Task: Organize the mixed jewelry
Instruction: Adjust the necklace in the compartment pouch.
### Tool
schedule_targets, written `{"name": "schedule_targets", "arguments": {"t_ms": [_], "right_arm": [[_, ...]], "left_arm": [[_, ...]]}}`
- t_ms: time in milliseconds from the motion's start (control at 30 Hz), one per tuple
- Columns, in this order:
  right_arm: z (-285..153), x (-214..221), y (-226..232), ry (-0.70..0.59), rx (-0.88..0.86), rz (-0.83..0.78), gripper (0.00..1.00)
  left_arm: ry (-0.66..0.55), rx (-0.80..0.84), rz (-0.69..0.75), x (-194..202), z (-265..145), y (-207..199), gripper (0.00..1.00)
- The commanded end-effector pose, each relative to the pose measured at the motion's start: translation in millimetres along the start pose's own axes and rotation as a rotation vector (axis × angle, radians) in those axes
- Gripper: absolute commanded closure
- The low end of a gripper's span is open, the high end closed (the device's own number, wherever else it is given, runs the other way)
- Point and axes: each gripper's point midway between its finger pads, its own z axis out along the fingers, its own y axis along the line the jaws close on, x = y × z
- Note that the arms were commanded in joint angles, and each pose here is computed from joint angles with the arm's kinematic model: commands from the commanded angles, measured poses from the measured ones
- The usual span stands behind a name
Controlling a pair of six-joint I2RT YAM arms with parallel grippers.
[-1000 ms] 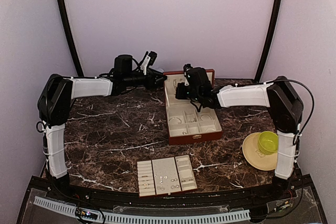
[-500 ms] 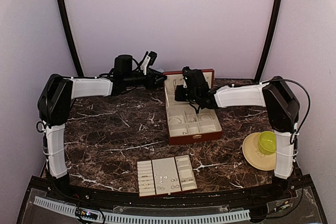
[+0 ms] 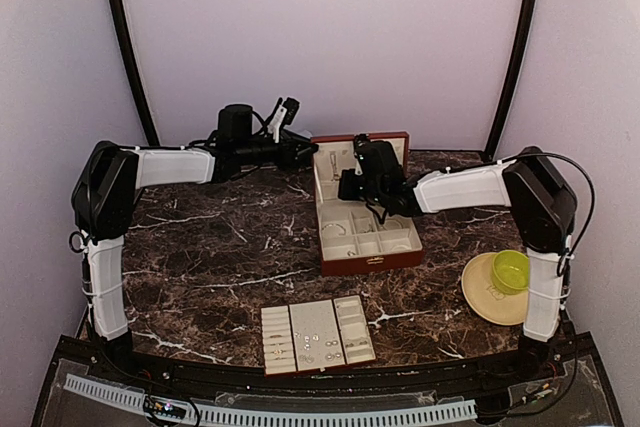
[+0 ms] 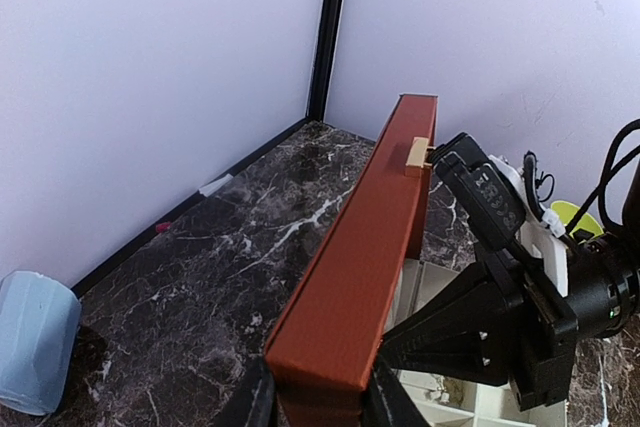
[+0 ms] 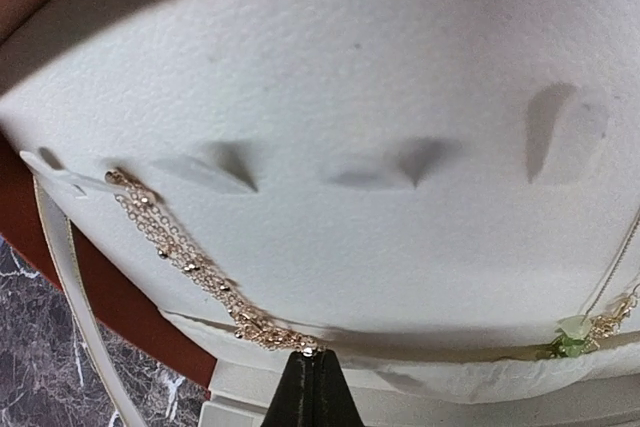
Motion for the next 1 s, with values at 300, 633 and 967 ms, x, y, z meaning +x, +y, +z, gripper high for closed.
{"name": "schedule_targets", "arguments": {"t_ms": [300, 633, 967], "right_arm": [[0, -16, 7, 0.02, -0.013, -0.012, 1.0], [3, -22, 12, 0.026, -0.027, 0.023, 1.0], [11, -22, 5, 0.03, 0.009, 0.046, 0.95]], "left_arm": [[0.004, 0.01, 0.019, 2, -1, -3, 0.81], [0.003, 0.022, 0.018, 3, -1, -6, 0.81], [0.0, 0.028, 0.015, 3, -1, -6, 0.81]]}}
